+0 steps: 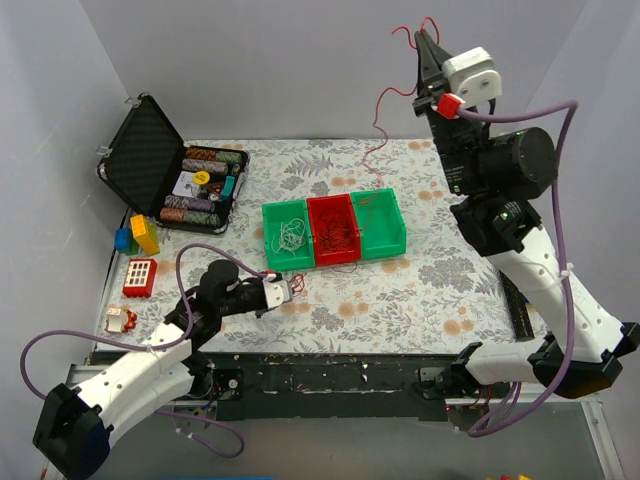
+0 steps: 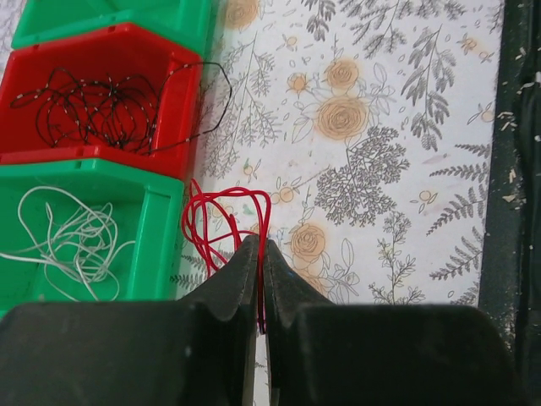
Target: Untangle the cables
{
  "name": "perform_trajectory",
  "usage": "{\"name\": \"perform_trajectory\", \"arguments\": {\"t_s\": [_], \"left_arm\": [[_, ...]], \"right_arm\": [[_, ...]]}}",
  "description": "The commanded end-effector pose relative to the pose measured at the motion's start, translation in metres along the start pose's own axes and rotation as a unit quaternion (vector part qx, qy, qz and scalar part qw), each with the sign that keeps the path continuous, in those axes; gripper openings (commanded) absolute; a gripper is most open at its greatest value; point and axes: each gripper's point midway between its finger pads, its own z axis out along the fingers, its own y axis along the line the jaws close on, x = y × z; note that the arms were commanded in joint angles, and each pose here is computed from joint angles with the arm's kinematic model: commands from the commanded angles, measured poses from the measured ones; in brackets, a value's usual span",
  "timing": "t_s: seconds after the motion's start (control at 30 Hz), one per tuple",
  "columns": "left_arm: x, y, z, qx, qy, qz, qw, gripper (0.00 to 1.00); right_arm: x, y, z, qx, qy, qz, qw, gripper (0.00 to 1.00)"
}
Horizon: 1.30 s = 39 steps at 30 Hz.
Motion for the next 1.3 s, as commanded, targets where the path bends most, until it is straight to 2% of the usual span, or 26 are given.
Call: {"name": "perform_trajectory", "arguments": {"t_s": [0.0,0.23,0.67,1.27], "left_arm": [[-0.028,-0.006,-0.006,0.035,-0.029,0.016,0.999,0.00],[-0.040,0.000,-0.010,0.030,-0.034,0.028,0.999,0.00],[-0.026,-0.005,-0.010,0.030,-0.022,0.026,0.999,0.00],[-0.029,-0.004,-0.010,0.030,-0.026,0.026,0.999,0.00]], "right_arm": [[0.009,0.003,0.008,0.016,-0.006,-0.015,1.000,0.01],[0.027,0.019,0.022,0.010,-0.002,-0.021,1.000,0.01],[0.004,-0.005,0.040,0.046,-0.037,-0.027,0.998,0.01],[0.059,-0.011,0.042,0.055,0.008,-0.053,0.997,0.01]]}}
